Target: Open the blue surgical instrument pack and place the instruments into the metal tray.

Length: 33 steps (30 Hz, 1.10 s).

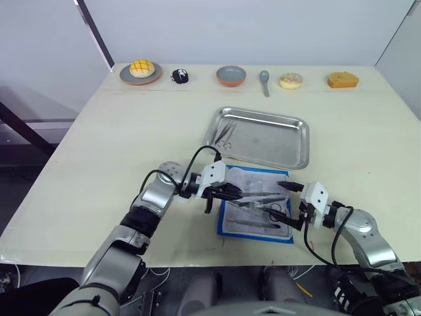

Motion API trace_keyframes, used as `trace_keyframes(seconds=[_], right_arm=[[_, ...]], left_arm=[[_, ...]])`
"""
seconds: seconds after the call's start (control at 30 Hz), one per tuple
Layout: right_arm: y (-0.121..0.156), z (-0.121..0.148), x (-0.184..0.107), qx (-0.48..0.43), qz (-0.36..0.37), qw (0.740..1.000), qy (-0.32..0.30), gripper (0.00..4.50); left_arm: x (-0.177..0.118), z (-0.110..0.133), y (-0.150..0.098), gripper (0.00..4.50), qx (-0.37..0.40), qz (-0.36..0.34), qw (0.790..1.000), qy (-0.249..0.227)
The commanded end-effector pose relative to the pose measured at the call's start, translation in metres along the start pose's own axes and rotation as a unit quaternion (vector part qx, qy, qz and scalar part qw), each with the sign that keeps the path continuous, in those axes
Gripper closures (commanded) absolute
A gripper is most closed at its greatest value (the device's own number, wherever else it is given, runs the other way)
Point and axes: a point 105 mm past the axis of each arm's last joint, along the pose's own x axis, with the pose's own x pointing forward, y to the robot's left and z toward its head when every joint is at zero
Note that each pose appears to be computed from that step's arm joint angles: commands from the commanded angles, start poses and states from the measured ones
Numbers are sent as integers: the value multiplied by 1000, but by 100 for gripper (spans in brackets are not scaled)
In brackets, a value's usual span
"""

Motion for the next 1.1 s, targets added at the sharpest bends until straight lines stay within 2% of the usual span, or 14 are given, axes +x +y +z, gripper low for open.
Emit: trace_keyframes(seconds=[0.03,0.23,0.5,1.1], right_arm=[[9,-57,-13,50,-11,992,112,0],[10,-57,-13,51,-10,992,113,0],[9,-57,-12,50,-10,992,112,0],[10,-58,-11,50,-10,992,112,0]], left_arm=[[-3,2,3,449,1,0,1000,15],[-6,27,4,449,9,-17,1000,11],[-9,42,7,449,12,-23,998,51],[-18,58,7,449,10,-3,995,101]])
